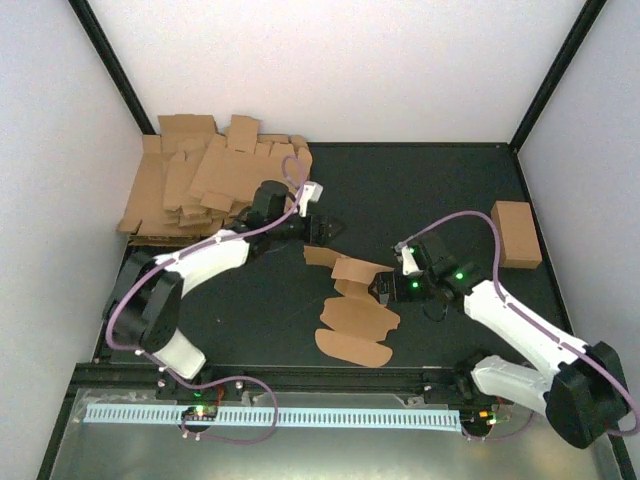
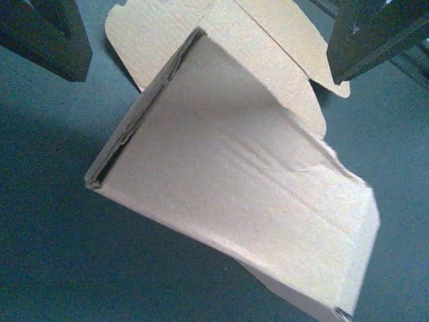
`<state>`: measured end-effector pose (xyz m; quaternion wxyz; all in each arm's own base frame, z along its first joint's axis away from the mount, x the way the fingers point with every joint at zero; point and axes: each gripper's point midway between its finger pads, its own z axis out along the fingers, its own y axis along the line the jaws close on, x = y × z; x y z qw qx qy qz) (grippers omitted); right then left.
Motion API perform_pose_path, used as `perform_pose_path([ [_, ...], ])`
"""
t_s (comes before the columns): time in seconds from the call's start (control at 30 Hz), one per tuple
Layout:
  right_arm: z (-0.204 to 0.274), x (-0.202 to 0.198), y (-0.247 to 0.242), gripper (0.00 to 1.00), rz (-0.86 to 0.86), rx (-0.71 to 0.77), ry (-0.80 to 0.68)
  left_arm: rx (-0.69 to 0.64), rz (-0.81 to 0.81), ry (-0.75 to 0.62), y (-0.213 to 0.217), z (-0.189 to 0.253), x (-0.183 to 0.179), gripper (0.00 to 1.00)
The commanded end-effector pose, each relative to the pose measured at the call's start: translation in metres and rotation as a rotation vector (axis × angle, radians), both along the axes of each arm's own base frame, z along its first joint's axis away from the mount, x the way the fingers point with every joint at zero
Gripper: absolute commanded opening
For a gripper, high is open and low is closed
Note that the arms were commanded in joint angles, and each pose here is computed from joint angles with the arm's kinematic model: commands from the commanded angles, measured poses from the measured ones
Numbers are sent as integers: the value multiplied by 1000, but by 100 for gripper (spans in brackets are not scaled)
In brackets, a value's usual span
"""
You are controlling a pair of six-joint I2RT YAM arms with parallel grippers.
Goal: Fold the paper box
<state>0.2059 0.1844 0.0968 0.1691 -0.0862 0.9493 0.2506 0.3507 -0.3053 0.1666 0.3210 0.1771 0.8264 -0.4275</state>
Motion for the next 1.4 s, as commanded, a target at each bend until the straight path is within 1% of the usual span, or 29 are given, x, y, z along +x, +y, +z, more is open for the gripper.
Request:
perform_pose_path([
  [0.0,29,3,-10,100,-13,-27,-69,82,13,-66,23,17,-19,94],
  [0.1,52,6,-5,99,33,6,-137,98,18,-56,36,18,-42,94],
  [0.2,80,7,12,100,131,76,-214,71,21,-48,46,21,-70,93],
  [0.27,97,9,22,100,205,104,-259,52,22,-14,50,14,-88,93],
  [0.33,110,12,32,99,268,91,-294,29,25,21,52,5,-104,93],
  [0.4,114,15,43,100,337,34,-304,5,35,58,56,-3,-117,93],
  [0.47,104,18,56,99,405,-74,-289,-5,52,105,60,-14,-126,92],
  [0.5,105,21,62,99,439,-129,-309,-11,59,132,61,-20,-130,92],
  [0.53,95,19,65,99,477,-183,-290,-11,55,147,62,-24,-135,92],
  [0.63,85,21,72,99,554,-289,-273,-6,58,175,67,-32,-145,92],
  [0.77,78,32,74,99,602,-374,-252,1,73,156,73,-28,-148,93],
  [0.87,64,32,71,100,662,-432,-211,18,75,141,76,-22,-148,94],
  [1.0,49,36,63,100,684,-511,-180,52,61,132,79,-21,-149,95],
  [1.1,37,43,61,99,691,-562,-159,51,57,126,80,-21,-149,96],
  [1.13,28,43,62,100,700,-579,-129,45,52,125,79,-20,-149,96],
  [1.23,17,47,67,99,722,-592,-89,31,43,114,77,-16,-149,97],
  [1.37,11,55,68,99,732,-620,-105,29,46,104,78,-13,-149,97],
])
